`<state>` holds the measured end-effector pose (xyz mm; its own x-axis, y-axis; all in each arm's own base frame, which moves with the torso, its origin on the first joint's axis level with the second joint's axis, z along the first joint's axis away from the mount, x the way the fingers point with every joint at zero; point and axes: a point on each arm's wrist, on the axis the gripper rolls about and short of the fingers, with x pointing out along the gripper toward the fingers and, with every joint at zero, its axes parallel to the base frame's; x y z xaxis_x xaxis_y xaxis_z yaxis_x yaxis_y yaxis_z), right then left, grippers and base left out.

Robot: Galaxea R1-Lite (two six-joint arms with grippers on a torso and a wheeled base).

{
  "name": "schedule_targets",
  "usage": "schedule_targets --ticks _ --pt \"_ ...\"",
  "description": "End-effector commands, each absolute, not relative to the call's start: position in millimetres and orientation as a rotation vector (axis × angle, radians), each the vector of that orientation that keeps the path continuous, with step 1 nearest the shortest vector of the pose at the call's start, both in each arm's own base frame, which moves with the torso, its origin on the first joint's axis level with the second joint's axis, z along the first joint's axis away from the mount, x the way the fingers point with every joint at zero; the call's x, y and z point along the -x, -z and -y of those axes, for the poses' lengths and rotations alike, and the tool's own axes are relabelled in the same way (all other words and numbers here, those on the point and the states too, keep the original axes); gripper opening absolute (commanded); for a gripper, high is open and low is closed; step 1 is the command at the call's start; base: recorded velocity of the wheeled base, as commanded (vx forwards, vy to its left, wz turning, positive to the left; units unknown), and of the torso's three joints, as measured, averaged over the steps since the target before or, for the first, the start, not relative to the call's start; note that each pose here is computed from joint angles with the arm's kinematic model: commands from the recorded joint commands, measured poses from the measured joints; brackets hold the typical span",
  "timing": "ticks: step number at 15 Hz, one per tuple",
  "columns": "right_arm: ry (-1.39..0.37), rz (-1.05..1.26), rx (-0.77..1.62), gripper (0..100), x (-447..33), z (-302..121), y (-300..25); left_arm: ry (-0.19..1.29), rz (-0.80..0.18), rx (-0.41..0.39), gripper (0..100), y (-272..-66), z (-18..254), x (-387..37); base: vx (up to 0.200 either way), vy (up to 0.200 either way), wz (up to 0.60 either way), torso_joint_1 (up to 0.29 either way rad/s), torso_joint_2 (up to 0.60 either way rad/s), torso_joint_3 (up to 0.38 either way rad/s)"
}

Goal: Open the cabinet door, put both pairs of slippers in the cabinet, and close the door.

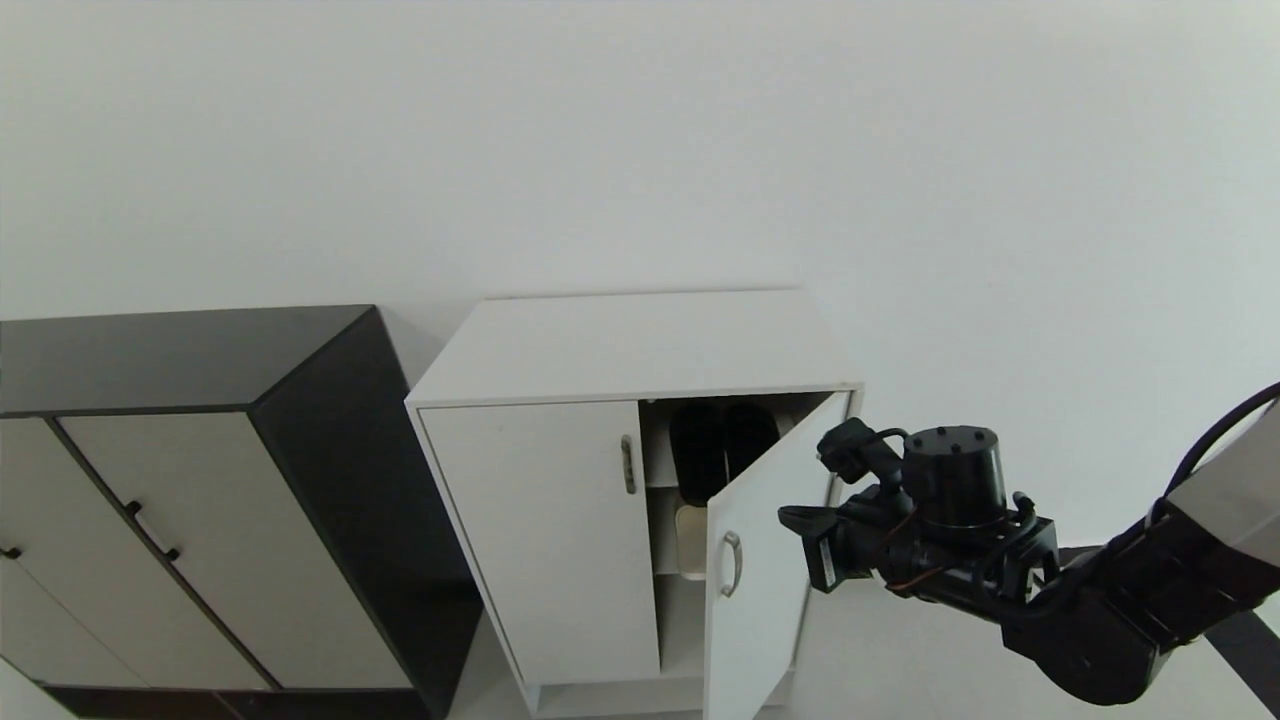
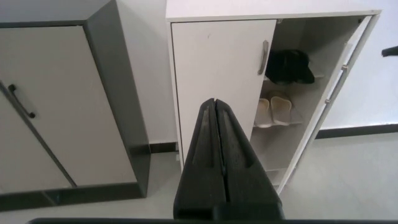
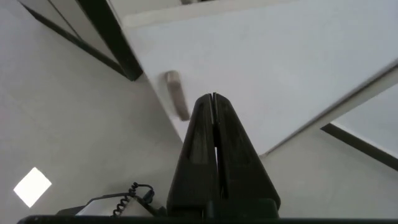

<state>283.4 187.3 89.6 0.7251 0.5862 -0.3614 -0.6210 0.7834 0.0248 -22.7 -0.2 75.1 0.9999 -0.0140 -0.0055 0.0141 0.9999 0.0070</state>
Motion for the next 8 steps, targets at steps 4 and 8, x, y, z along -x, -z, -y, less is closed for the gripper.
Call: schedule_targets --ticks 4,8 --pt "-0.667 -0.359 0.096 0 -287.3 -189.5 -81.3 0.014 -0.005 -0.006 0 -75.2 0.2 22.7 0.0 0.0 0.0 0.0 0.0 0.0" --pt "-0.665 -0.345 0.087 0 -302.6 -198.8 -72.9 0.014 -0.005 -0.002 0 -75.2 0.2 22.7 0.0 0.0 0.0 0.0 0.0 0.0"
